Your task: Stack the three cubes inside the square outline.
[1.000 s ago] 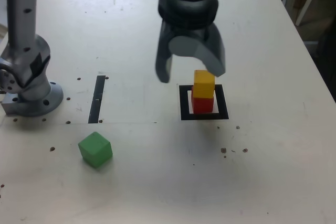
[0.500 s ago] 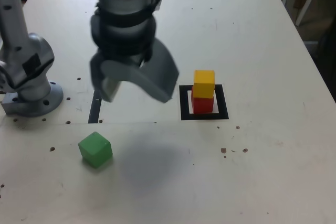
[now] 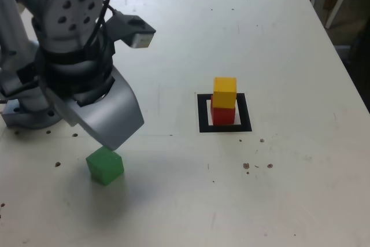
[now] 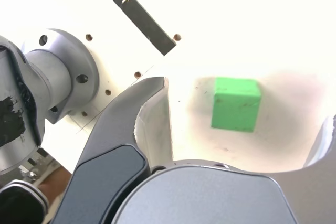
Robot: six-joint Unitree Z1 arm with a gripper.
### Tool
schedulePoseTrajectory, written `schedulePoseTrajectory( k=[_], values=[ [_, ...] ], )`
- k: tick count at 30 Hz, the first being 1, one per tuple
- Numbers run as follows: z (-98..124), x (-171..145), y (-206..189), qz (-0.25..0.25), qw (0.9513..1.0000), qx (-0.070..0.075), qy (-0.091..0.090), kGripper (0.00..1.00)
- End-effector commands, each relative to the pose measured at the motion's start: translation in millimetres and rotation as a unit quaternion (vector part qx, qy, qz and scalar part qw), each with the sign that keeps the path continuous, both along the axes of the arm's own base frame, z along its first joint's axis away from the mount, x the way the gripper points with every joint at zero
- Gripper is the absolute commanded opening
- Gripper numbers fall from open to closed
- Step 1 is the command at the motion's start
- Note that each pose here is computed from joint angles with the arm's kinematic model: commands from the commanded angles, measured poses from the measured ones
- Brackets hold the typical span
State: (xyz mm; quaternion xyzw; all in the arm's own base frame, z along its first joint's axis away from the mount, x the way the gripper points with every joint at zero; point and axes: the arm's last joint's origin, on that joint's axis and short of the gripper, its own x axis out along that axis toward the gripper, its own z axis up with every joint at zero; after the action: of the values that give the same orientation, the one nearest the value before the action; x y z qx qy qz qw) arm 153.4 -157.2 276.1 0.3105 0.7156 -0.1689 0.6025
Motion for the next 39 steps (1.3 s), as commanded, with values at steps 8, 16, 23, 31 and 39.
schedulePoseTrajectory(
  k=[8,16,23,31,39],
  values=[
    [-25,-6,-10,-0.015,0.9997,-0.005,0.016,0.99],
    [-50,3,-28,-0.021,0.9992,-0.006,0.032,0.94],
    [-61,4,-32,-0.009,0.9992,-0.011,0.038,0.71],
    [-63,5,-31,0.003,0.9997,-0.006,0.025,0.36],
    [-62,6,-31,0.005,0.9998,-0.004,0.018,0.33]
  ],
)
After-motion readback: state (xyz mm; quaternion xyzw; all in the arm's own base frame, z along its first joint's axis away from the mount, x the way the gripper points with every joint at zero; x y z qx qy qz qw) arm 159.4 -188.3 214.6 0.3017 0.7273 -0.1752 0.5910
